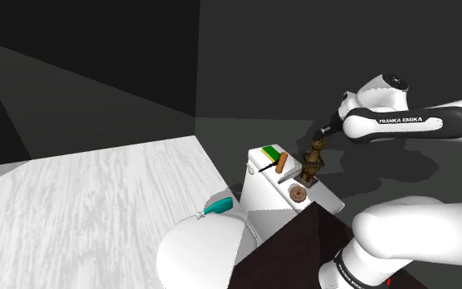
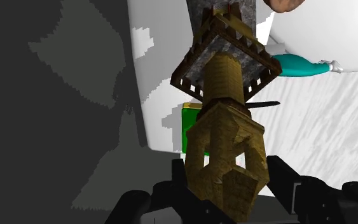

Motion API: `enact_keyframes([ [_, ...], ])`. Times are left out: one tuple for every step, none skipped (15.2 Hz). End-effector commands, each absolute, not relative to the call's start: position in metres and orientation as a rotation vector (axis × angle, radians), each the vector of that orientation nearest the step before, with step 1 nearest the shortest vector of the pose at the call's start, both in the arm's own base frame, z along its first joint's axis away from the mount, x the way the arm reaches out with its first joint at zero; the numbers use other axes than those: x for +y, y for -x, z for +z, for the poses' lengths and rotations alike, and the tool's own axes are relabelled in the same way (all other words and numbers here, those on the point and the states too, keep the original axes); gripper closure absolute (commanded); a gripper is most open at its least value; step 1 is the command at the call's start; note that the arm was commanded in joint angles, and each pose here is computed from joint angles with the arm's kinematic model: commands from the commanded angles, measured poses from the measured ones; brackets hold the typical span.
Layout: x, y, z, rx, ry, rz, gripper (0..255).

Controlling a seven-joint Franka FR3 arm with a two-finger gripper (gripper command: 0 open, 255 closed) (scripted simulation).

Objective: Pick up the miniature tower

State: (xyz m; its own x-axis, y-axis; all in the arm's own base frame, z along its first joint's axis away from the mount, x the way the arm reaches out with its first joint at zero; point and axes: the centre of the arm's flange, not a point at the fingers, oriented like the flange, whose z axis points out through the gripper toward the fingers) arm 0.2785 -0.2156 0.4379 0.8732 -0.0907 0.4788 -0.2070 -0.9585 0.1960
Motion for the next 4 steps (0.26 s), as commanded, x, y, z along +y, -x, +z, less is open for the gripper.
enact_keyframes([
  [-0.2154, -0.2779, 0.4485, -0.226, -2.803, 0.7, 255],
  [-0.2154, -0.2779, 0.4538, -0.226, -2.803, 0.7, 255],
  [-0.2154, -0.2779, 0.4546, -0.226, -2.803, 0.7, 255],
  [-0.2153, -0.2779, 0.4546, -0.226, -2.803, 0.7, 255],
])
